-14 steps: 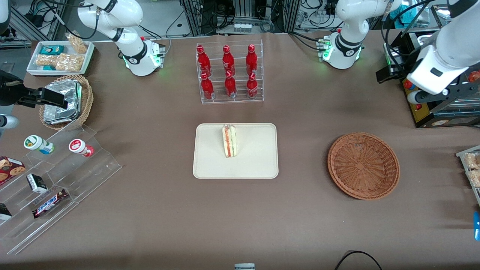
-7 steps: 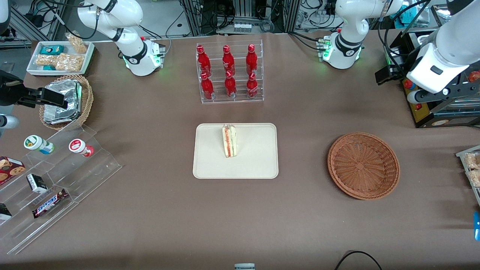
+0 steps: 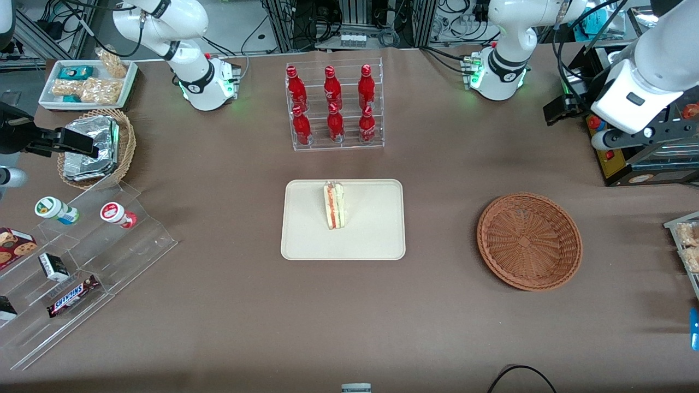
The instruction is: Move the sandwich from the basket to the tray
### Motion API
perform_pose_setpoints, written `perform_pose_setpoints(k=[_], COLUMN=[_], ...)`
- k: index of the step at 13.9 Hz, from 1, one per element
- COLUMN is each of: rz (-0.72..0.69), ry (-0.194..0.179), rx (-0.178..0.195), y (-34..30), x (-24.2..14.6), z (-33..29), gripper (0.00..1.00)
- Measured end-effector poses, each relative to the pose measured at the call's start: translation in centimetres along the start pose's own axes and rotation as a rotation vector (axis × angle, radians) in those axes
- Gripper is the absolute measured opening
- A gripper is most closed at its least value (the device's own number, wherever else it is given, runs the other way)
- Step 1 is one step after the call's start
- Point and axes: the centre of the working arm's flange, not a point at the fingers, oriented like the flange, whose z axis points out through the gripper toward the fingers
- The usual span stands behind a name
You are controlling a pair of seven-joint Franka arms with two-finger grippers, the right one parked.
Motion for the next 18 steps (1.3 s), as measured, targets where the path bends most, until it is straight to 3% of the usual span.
perform_pose_setpoints(k=[6, 18], rz=[-0.004, 0.001], ry=[0.063, 0.081], rx=[-0.013, -0.016], y=[0.10, 0.39], x=[-0.23, -0.39], z=[-0.24, -0.45], gripper=[1.00, 1.00])
